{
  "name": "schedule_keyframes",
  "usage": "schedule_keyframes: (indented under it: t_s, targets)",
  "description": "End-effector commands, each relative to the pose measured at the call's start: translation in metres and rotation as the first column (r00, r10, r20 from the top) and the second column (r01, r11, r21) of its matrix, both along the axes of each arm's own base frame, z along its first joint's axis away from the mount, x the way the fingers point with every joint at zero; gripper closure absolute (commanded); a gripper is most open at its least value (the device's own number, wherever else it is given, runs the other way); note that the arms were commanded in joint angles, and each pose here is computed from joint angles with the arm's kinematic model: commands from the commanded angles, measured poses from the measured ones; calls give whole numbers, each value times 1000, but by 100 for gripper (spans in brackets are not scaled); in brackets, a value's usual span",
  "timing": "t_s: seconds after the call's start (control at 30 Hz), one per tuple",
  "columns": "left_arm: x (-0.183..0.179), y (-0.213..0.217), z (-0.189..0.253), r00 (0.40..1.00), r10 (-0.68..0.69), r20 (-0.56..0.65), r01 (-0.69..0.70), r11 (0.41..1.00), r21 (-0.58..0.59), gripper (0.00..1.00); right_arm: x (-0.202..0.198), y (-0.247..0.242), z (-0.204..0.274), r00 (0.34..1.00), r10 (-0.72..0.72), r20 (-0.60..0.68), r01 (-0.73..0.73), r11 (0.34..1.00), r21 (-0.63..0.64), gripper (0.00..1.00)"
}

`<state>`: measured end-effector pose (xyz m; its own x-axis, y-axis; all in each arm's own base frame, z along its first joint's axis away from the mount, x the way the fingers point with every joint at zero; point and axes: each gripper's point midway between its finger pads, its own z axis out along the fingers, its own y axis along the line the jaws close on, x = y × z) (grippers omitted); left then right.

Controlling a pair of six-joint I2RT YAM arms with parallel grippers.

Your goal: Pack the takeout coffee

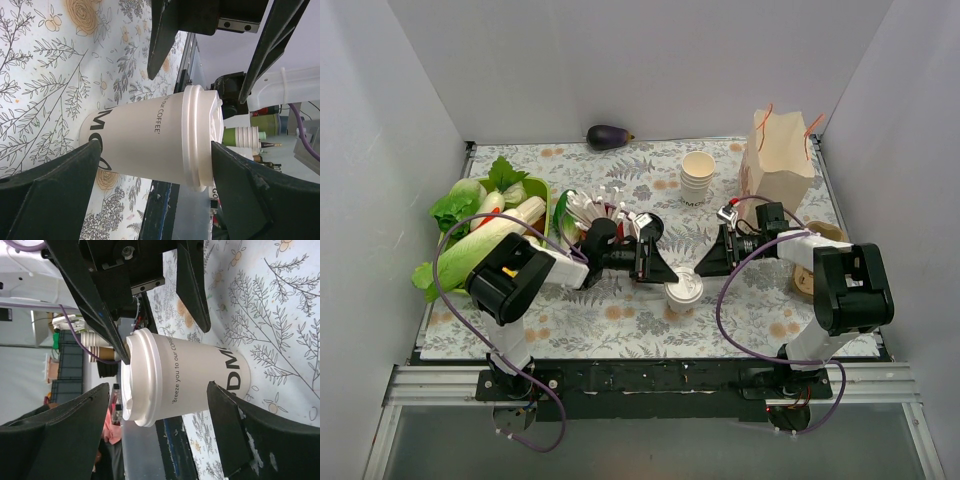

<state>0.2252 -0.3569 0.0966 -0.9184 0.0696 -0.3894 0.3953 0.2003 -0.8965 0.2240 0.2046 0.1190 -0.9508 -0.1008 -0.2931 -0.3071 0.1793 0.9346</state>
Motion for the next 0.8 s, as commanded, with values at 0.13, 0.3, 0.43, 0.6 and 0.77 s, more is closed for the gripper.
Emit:
schedule_keyframes:
  t_s: [0.13, 0.3, 0.43, 0.6, 0.77]
  targets:
    - [-1, 0, -3, 999, 2, -41, 0, 998, 60, 11, 12, 3, 0, 997, 10, 72, -8, 1000, -25, 13]
    - [-1, -1, -3, 998, 13, -62, -9, 998, 56, 11, 10, 12, -1, 997, 47, 63, -46, 999, -14, 13]
    - [-1, -1, -7, 997, 10, -73, -6, 998, 62, 12, 8, 18, -5, 997, 62, 42, -61, 998, -24, 13]
    - [-2, 1, -19, 995, 26, -99, -18, 996, 86, 14, 0, 17, -29, 999, 32, -41, -36, 995, -92, 19]
    - [-6, 5, -34, 986, 48, -158, -30, 993, 117, 18, -12, 15, -43, 984, -18, -175, 2, 996, -91, 28]
